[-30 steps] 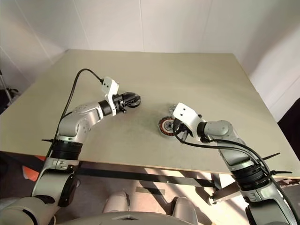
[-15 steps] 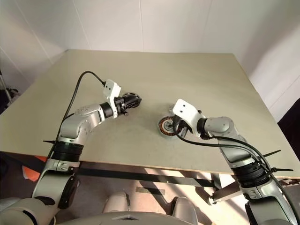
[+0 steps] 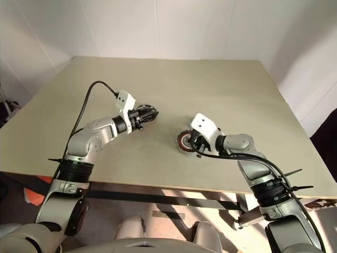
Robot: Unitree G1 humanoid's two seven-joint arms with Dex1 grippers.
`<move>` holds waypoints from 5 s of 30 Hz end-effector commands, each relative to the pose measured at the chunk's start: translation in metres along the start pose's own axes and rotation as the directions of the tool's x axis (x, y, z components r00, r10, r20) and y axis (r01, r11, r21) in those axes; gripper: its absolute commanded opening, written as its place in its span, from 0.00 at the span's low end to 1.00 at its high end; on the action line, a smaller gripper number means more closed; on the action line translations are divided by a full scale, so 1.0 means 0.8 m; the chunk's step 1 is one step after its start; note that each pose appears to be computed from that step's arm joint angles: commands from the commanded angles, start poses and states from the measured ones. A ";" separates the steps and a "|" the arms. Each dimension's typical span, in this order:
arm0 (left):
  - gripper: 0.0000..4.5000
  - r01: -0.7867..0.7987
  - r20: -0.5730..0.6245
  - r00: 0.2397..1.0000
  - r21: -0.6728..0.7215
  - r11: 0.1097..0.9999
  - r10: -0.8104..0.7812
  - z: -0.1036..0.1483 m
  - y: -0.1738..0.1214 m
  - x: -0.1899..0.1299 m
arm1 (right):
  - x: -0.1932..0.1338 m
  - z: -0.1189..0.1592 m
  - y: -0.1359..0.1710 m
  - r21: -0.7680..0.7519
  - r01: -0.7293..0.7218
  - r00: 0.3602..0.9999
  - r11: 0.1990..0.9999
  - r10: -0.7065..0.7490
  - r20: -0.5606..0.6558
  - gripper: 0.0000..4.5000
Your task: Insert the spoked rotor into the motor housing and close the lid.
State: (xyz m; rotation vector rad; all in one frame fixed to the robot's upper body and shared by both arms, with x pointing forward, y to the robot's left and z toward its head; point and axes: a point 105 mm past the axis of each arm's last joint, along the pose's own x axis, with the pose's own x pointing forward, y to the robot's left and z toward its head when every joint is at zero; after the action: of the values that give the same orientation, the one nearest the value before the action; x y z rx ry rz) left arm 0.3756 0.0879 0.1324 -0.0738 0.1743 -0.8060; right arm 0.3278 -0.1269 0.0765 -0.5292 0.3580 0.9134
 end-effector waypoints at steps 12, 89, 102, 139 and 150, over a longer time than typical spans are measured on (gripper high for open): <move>0.39 -0.154 0.065 0.985 -0.082 0.985 0.159 0.012 0.035 -0.012 | -0.037 0.084 -0.024 -0.087 0.069 0.981 0.994 -0.051 0.189 0.00; 0.09 0.034 0.084 0.994 -0.844 0.536 0.068 -0.062 0.021 0.059 | -0.055 0.047 -0.085 -0.070 0.256 0.967 0.964 -0.254 0.035 0.00; 0.09 0.246 0.063 0.884 -0.905 0.346 -0.462 -0.044 -0.109 0.049 | -0.101 0.016 -0.134 -0.114 0.405 0.909 0.907 -0.412 -0.055 0.00; 0.09 0.064 -0.119 0.872 -0.934 0.353 -0.474 -0.101 -0.130 0.045 | -0.098 0.022 -0.129 -0.124 0.407 0.910 0.905 -0.413 -0.033 0.00; 0.09 0.058 -0.122 0.876 -0.933 0.354 -0.467 -0.103 -0.123 0.033 | -0.095 0.021 -0.128 -0.128 0.400 0.913 0.908 -0.407 -0.037 0.00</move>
State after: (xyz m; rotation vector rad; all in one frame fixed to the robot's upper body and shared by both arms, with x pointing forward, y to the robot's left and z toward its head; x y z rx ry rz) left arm 0.3107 -0.0017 0.0631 -1.0855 1.0091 -0.9773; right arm 0.3665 -0.2221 0.1368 -0.6864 0.3114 0.5251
